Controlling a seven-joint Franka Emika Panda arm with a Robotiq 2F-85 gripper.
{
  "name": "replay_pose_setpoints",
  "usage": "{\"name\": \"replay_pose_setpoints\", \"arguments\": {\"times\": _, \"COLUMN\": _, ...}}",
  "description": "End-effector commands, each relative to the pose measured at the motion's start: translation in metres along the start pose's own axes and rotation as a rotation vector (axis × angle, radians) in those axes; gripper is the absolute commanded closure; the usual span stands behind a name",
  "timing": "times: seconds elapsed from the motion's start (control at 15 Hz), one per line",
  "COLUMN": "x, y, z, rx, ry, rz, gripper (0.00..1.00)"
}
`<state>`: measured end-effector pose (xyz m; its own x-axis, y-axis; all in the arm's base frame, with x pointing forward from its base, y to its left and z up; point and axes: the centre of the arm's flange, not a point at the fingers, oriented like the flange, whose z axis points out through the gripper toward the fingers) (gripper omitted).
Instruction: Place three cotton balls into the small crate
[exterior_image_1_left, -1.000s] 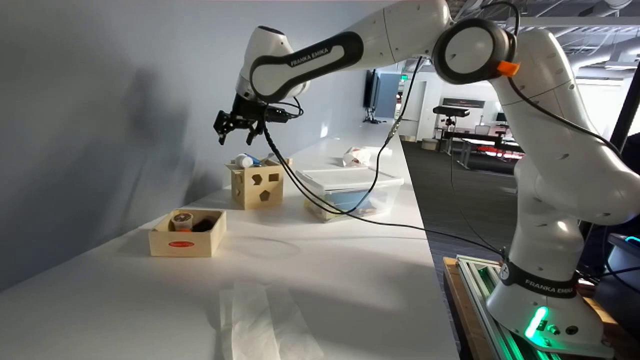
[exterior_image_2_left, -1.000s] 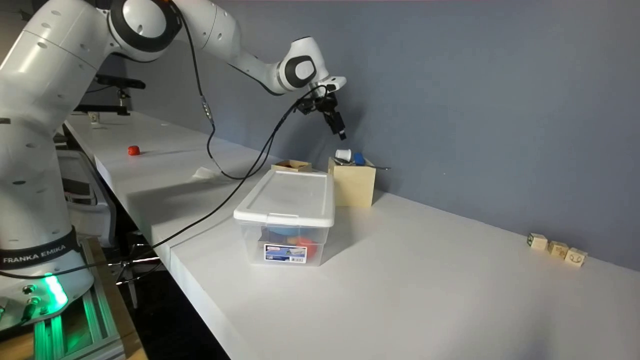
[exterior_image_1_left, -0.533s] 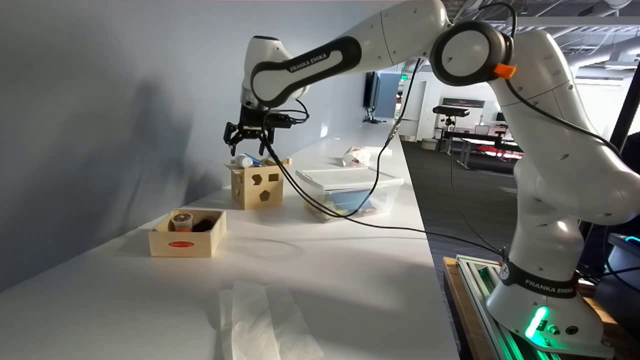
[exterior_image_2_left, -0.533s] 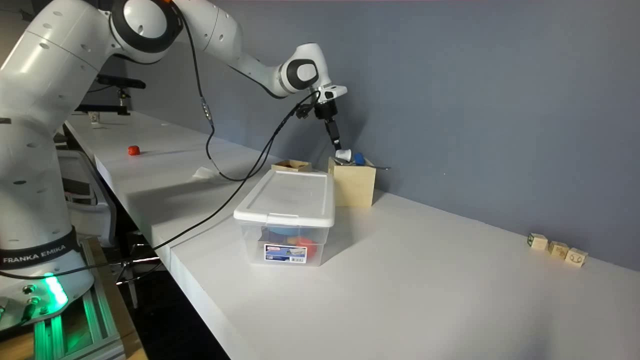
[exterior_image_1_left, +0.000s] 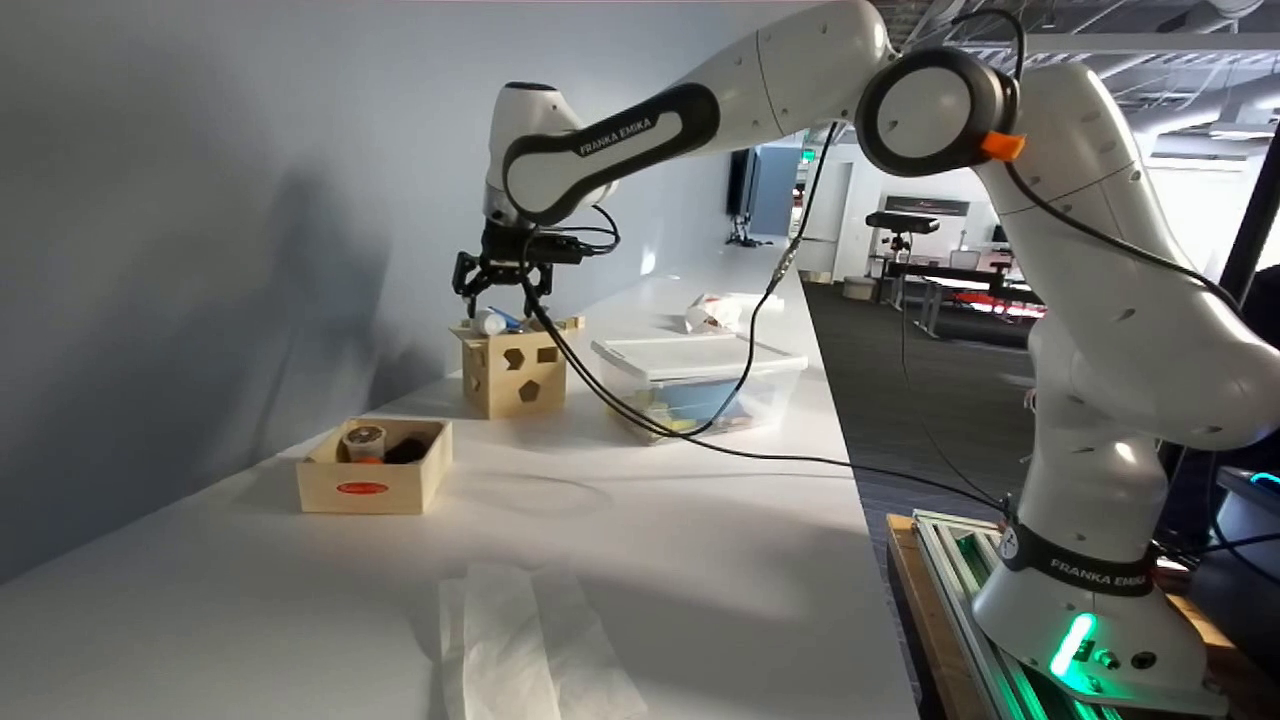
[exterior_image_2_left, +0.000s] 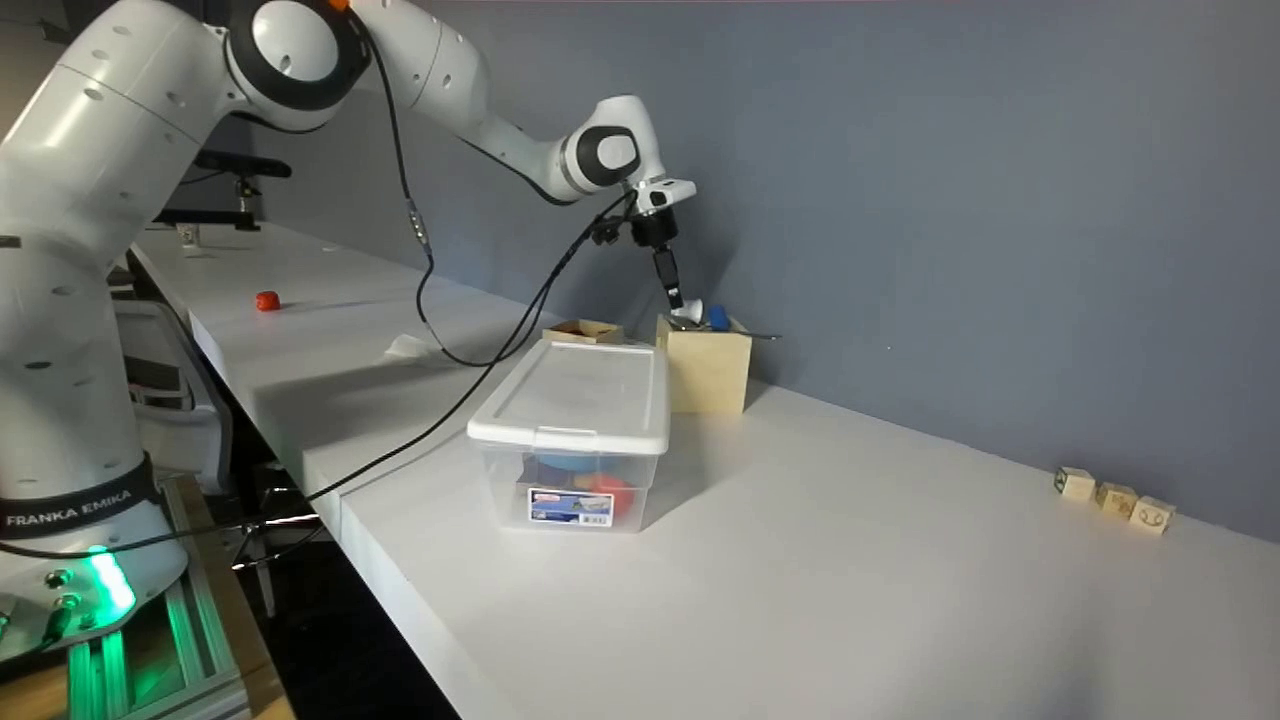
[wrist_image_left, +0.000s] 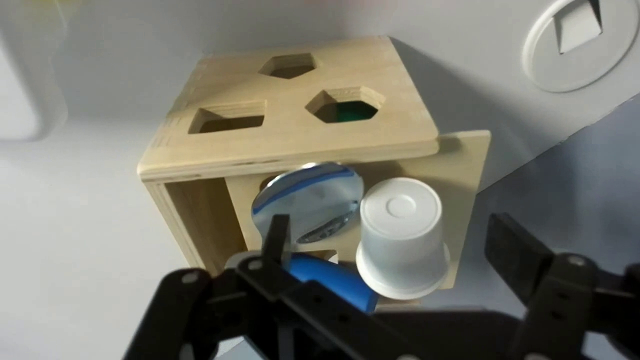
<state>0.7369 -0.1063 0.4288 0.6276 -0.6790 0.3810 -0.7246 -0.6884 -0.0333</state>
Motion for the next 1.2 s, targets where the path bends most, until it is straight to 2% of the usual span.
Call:
{"name": "replay_pose_setpoints", "arguments": {"times": 0.0, "x": 0.003, "y": -0.001, "z": 0.011, "rx": -0.001, "ry": 0.047, "rz": 0.010, "gripper": 0.26}}
{"name": "replay_pose_setpoints", "arguments": {"times": 0.13, "x": 0.004, "y": -0.003, "z": 0.014, "rx": 0.006, "ry": 0.063, "rz": 0.001, "gripper": 0.31}}
{"name": "replay_pose_setpoints", "arguments": {"times": 0.47, "x": 0.002, "y": -0.007, "z": 0.009, "rx": 0.029, "ry": 0.090, "rz": -0.011, "gripper": 0.67}}
{"name": "replay_pose_setpoints", "arguments": {"times": 0.53, "x": 0.000, "y": -0.008, "z": 0.004, "rx": 0.039, "ry": 0.092, "rz": -0.015, "gripper": 0.75}}
{"name": "replay_pose_setpoints", "arguments": {"times": 0.67, "x": -0.012, "y": -0.014, "z": -0.015, "rx": 0.052, "ry": 0.098, "rz": -0.049, "gripper": 0.86}}
{"name": "replay_pose_setpoints", "arguments": {"times": 0.87, "x": -0.038, "y": -0.030, "z": -0.052, "rx": 0.107, "ry": 0.125, "rz": -0.153, "gripper": 0.92}}
{"name": "replay_pose_setpoints", "arguments": {"times": 1.0, "x": -0.062, "y": -0.048, "z": -0.069, "rx": 0.169, "ry": 0.077, "rz": -0.260, "gripper": 0.92}}
{"name": "replay_pose_setpoints", "arguments": {"times": 1.13, "x": -0.091, "y": -0.072, "z": -0.059, "rx": 0.217, "ry": 0.012, "rz": -0.339, "gripper": 0.92}}
